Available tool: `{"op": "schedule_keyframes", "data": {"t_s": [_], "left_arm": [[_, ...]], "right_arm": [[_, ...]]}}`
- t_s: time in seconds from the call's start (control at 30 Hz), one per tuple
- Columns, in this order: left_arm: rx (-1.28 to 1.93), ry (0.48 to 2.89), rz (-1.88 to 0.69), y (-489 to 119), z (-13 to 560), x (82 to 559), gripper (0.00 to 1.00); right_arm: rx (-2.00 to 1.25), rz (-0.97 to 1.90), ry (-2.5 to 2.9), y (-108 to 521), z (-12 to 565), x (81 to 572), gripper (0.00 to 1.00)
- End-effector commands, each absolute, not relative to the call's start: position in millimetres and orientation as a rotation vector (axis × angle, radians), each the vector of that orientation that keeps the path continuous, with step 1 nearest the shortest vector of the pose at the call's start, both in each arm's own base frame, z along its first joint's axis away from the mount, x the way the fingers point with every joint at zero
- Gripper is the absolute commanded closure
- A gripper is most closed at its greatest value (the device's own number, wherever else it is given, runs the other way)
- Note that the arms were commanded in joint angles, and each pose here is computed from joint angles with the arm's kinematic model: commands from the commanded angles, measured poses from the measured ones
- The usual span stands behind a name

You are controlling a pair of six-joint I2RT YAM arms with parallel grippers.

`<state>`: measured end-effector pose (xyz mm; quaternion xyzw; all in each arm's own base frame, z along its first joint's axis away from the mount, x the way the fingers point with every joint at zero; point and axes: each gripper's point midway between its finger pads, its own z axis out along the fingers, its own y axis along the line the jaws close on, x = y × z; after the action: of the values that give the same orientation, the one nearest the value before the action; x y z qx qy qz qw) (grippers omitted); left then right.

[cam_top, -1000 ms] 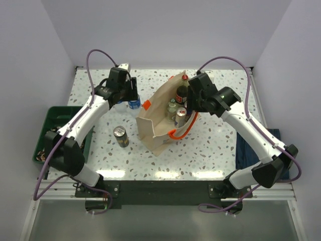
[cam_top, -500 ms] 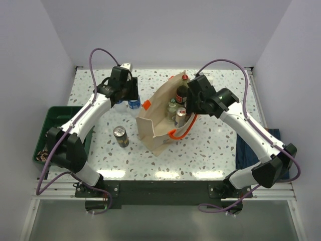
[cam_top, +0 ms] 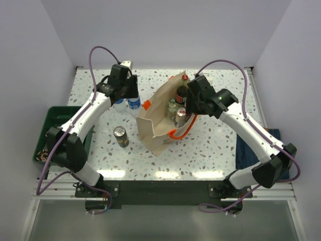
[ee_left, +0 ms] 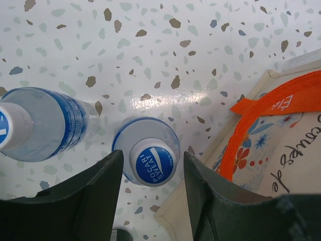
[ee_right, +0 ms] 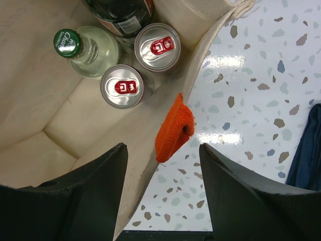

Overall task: Place the beverage into the canvas bag
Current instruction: Pick up the drink from the center of the board.

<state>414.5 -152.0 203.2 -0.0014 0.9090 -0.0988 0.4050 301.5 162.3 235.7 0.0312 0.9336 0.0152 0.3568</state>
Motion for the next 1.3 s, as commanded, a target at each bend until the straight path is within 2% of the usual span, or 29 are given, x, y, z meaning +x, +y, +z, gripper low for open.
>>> {"op": "schedule_keyframes", "data": {"t_s": [0.0, 0.33, 0.73, 0.83, 0.87, 0.97, 1.27], "left_arm": [[0.040, 2.278, -0.238, -151, 213, 419, 0.44], [0.080, 2.271, -0.231, -158, 213, 419, 0.49], [0.119, 2.281, -0.176, -161, 208, 423, 0.62], [0.125, 2.289, -0.160, -160, 205, 423, 0.72], [0.127, 2.291, -0.158, -160, 205, 423, 0.82], [0.130, 2.285, -0.156, -160, 208, 423, 1.00], [0.137, 2.181, -0.175, -161, 255, 426, 1.00]], "right_arm": [[0.099, 0.082, 2.367, 163, 246, 303, 0.37], [0.100, 0.088, 2.362, 163, 247, 302, 0.37], [0.107, 0.095, 2.364, 162, 245, 299, 0.38], [0.106, 0.100, 2.361, 163, 245, 299, 0.38], [0.106, 0.103, 2.361, 163, 246, 299, 0.38], [0.106, 0.110, 2.361, 163, 245, 298, 0.38], [0.110, 0.130, 2.359, 164, 242, 296, 0.38]]}}
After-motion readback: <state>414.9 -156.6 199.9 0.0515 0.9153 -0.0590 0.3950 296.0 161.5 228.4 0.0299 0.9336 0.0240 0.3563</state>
